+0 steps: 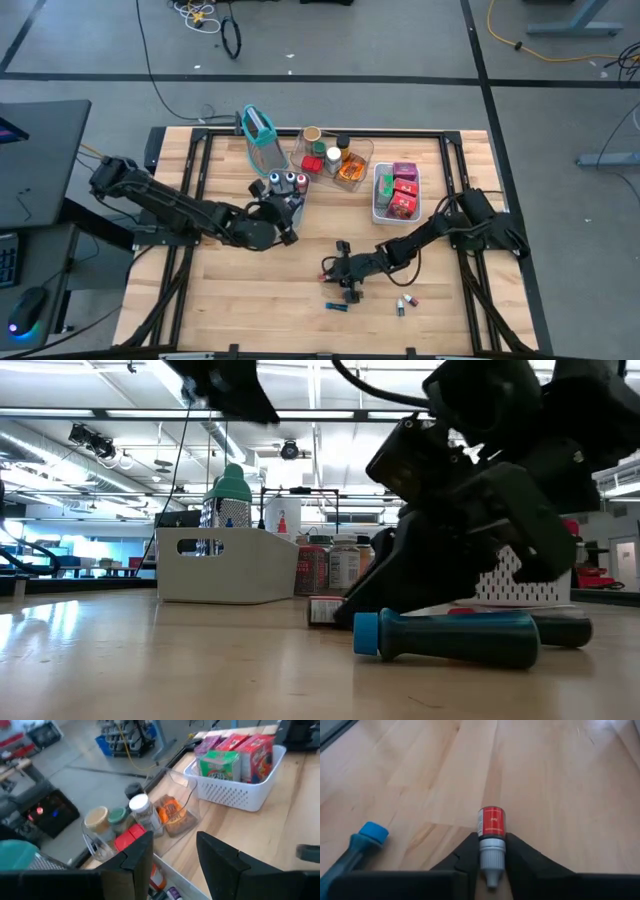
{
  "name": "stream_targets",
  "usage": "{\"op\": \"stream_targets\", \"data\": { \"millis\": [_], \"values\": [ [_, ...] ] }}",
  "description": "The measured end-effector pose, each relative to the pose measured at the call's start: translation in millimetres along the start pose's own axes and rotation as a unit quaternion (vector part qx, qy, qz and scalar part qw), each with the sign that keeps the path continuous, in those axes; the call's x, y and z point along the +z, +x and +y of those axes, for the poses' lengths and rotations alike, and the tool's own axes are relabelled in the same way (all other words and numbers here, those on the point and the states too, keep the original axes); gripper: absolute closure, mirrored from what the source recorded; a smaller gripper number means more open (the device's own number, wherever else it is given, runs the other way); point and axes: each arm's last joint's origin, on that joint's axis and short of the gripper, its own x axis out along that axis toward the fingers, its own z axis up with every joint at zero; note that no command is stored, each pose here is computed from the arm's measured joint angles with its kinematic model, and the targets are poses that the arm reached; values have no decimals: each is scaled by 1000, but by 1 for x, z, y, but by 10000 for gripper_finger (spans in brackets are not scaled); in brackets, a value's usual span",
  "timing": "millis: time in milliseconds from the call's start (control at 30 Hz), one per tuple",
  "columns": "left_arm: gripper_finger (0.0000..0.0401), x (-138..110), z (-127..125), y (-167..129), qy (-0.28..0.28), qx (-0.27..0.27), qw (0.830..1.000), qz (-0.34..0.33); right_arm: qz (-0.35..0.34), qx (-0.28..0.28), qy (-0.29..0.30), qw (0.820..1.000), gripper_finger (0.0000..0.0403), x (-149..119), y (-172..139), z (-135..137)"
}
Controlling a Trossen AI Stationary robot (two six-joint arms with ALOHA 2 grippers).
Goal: Pick & Place Kitchen Items
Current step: Put the small red food coloring bottle into the gray bin
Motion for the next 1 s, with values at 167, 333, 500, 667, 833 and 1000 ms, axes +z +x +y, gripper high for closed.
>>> {"op": "stream_targets", "data": {
  "millis": [167, 333, 500, 667, 833, 1000],
  "values": [
    [246, 26, 5, -36, 9, -14, 999, -52, -14, -2, 21, 1000, 335, 4, 2, -14],
    [243, 38, 15, -72, 17, 5, 995, -95, -61, -35, 35, 997, 316, 24, -1, -38],
    [246, 36, 16, -85, 26, 42, 993, -106, -146, -85, 28, 985, 322, 75, -10, -71],
    [247, 32, 14, -84, 48, 46, 992, -103, -192, -117, 18, 974, 322, 132, -13, -106],
    [248, 31, 15, -84, 52, 49, 992, -101, -115, -161, 37, 980, 321, 152, -3, -140],
    [248, 30, 15, -85, 57, 48, 992, -100, -61, -180, 69, 979, 319, 140, 3, -164]
  ]
}}
